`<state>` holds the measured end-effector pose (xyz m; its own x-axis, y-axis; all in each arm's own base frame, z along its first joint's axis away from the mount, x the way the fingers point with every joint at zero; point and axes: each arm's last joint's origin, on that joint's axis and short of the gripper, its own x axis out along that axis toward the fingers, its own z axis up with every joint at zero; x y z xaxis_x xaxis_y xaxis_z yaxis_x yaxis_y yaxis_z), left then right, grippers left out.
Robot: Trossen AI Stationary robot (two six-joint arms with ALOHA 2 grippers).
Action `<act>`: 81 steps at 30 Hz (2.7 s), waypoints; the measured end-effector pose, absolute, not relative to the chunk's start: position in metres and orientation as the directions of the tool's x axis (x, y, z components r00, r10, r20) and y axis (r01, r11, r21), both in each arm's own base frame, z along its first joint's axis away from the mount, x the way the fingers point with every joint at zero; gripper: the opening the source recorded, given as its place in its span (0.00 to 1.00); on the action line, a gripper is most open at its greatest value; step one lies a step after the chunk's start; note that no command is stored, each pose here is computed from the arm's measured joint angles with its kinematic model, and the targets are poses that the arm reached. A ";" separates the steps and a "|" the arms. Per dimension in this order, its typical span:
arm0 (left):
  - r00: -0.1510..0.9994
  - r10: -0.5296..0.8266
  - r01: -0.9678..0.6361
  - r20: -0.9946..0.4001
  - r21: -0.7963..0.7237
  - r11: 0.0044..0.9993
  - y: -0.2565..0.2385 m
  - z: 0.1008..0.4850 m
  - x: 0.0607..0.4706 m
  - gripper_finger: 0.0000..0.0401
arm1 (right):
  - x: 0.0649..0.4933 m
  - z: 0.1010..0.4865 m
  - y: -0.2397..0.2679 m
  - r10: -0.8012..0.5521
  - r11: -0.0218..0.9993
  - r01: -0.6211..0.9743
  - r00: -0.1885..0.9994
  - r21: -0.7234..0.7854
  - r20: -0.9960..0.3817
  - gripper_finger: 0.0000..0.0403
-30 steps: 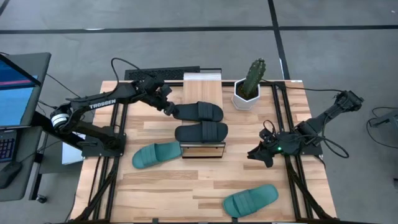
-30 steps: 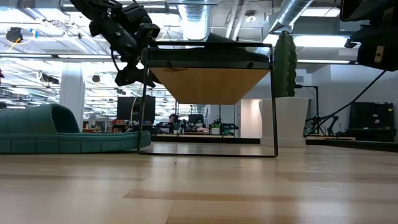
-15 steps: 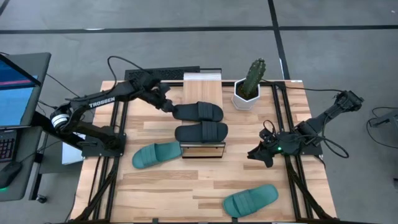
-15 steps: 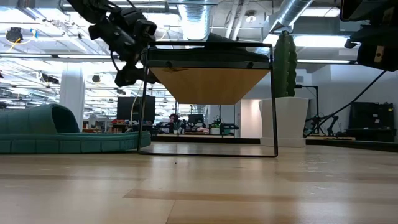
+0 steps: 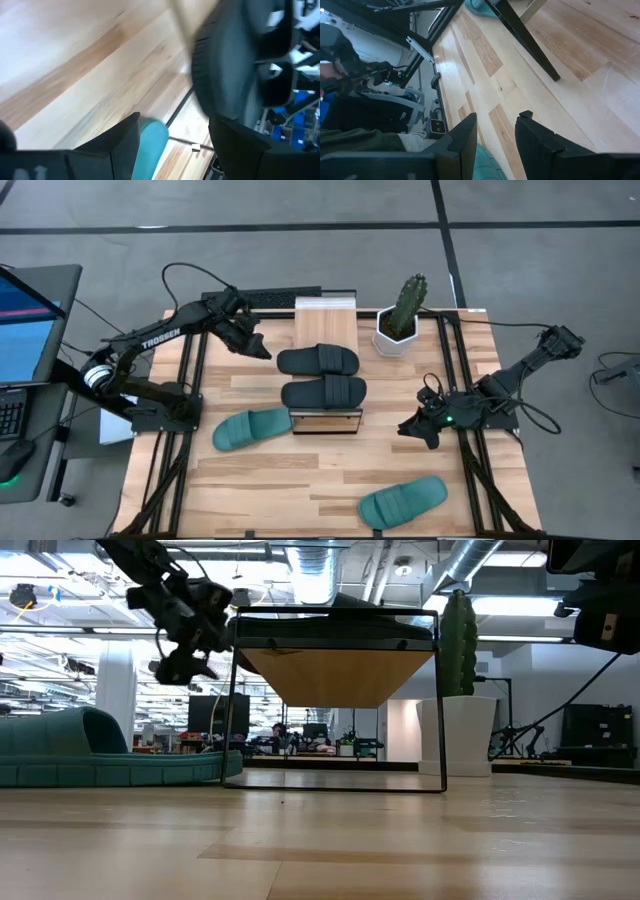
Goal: Pick and place slides into the shelf
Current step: Put the left green slipper on the shelf
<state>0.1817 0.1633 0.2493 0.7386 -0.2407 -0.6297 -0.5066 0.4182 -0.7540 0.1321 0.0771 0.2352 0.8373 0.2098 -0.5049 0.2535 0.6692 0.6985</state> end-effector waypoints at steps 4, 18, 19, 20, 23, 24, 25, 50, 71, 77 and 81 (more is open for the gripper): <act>0.658 -0.255 -0.601 -0.708 -0.699 0.388 0.159 0.243 0.171 0.55 | 0.132 0.235 0.077 0.214 0.668 0.250 0.838 0.701 -0.502 0.30; 0.477 -0.407 -0.637 -0.779 -0.626 0.450 0.097 0.249 0.187 0.55 | 0.117 0.235 0.102 0.543 0.598 0.131 0.659 0.791 -0.520 0.30; 0.473 -0.409 -0.632 -0.780 -0.624 0.460 0.091 0.251 0.190 0.55 | 0.116 0.234 0.104 0.556 0.596 0.132 0.644 0.792 -0.526 0.30; 0.471 -0.406 -0.628 -0.783 -0.621 0.469 0.085 0.253 0.192 0.55 | 0.115 0.233 0.106 0.569 0.594 0.135 0.627 0.793 -0.532 0.30; 0.457 -0.402 -0.623 -0.793 -0.608 0.491 0.065 0.259 0.197 0.55 | 0.111 0.232 0.113 0.601 0.596 0.120 0.589 0.794 -0.540 0.30; 0.457 -0.402 -0.617 -0.793 -0.608 0.499 0.057 0.261 0.199 0.55 | 0.109 0.231 0.115 0.605 0.596 0.125 0.580 0.793 -0.546 0.30; 0.456 -0.401 -0.612 -0.794 -0.607 0.506 0.050 0.262 0.201 0.55 | 0.108 0.230 0.117 0.603 0.596 0.132 0.577 0.792 -0.551 0.30; 0.357 -0.154 -0.581 -0.921 -0.348 0.735 -0.080 0.264 0.187 0.55 | 0.118 0.193 0.147 0.438 0.481 0.533 0.541 0.696 -0.718 0.30; 0.498 0.115 -0.843 -0.859 -0.449 0.297 -0.113 0.222 0.154 0.55 | 0.125 0.169 0.158 0.260 0.496 0.590 0.600 0.638 -0.757 0.30; 0.403 0.163 -0.891 -0.901 -0.345 0.296 -0.104 0.222 0.127 0.55 | 0.124 0.169 0.161 0.275 0.511 0.569 0.601 0.644 -0.750 0.30; 0.371 0.126 -0.900 -0.920 -0.323 0.292 -0.101 0.225 0.121 0.55 | 0.122 0.169 0.163 0.285 0.520 0.560 0.598 0.645 -0.749 0.30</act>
